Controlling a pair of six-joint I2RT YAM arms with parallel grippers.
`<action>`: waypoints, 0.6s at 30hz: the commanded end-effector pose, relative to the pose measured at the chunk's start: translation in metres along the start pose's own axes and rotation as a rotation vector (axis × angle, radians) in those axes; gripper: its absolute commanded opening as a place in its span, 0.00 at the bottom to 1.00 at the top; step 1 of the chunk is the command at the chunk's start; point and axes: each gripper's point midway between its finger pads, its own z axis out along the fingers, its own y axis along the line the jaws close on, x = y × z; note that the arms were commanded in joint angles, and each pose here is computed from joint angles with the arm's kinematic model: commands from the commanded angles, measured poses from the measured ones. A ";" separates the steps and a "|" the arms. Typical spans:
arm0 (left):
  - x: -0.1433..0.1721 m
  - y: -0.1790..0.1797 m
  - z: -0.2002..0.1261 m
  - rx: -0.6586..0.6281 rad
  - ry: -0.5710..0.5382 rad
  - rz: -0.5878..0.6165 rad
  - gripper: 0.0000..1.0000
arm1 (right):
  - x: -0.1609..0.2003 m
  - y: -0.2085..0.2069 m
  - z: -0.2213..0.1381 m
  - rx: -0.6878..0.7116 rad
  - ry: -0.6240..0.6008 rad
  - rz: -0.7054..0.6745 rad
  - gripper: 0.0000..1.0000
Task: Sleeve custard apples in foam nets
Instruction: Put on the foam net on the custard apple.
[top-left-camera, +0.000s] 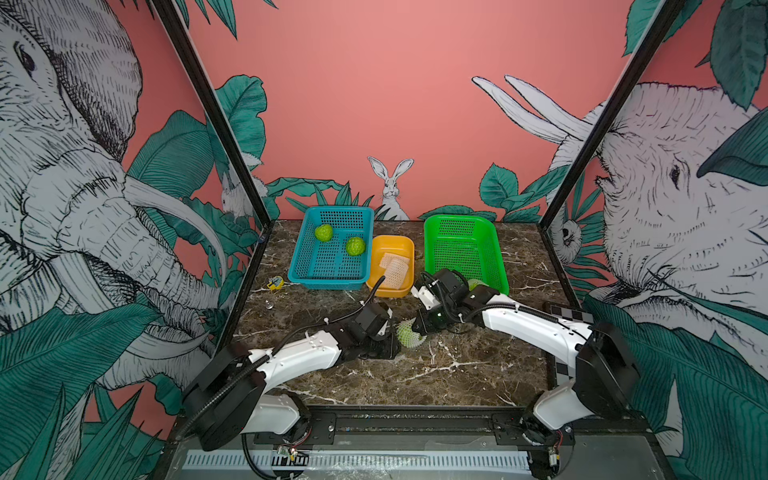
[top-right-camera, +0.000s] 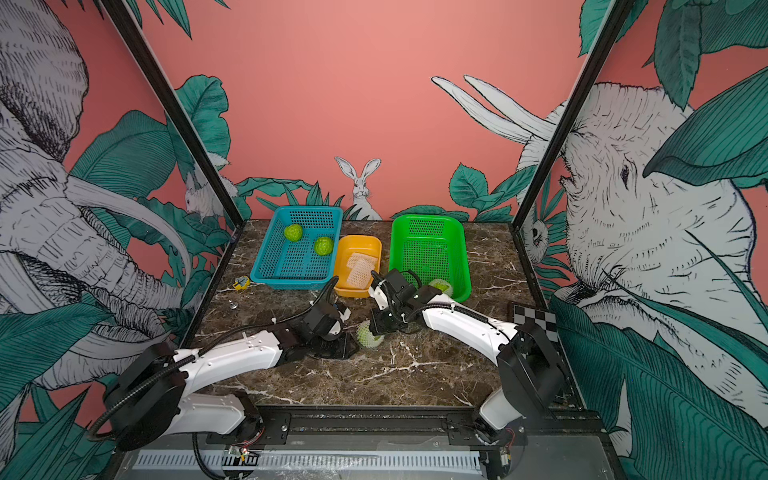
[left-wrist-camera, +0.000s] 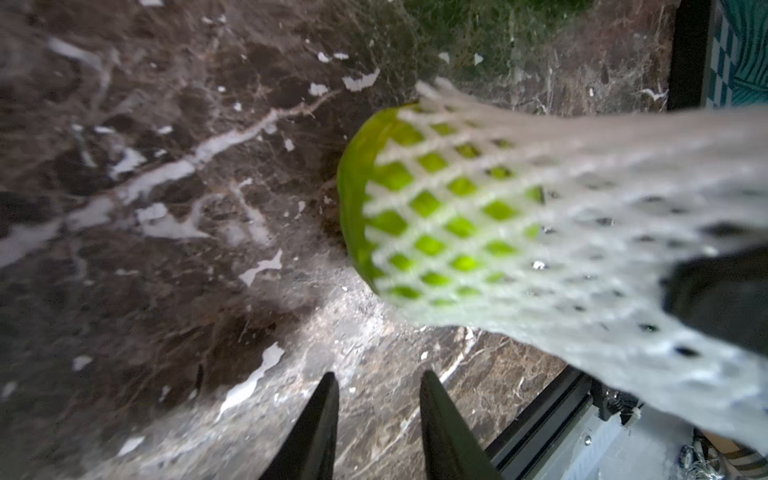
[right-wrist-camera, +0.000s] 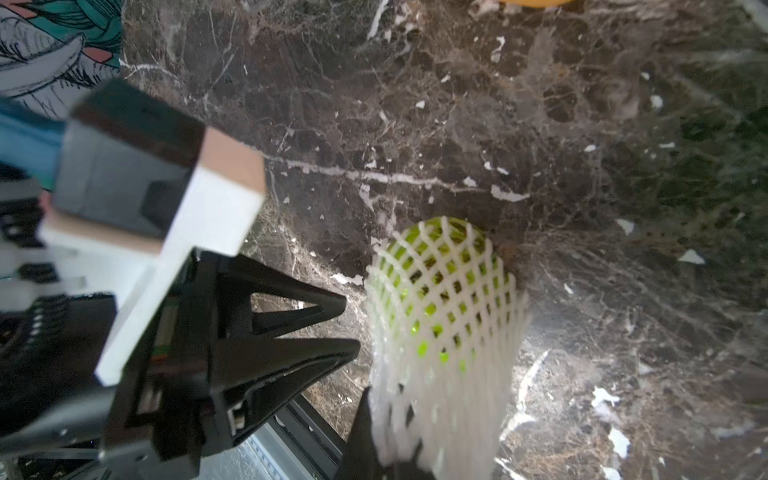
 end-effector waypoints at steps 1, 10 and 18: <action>-0.005 0.019 -0.015 -0.085 -0.036 -0.010 0.41 | -0.006 -0.003 0.000 0.030 -0.014 0.002 0.12; -0.063 0.040 -0.038 -0.108 -0.212 -0.099 0.47 | -0.021 -0.007 -0.004 0.080 -0.066 0.034 0.20; -0.081 0.031 -0.035 -0.080 -0.247 -0.106 0.47 | -0.022 -0.007 0.013 0.103 -0.029 0.065 0.00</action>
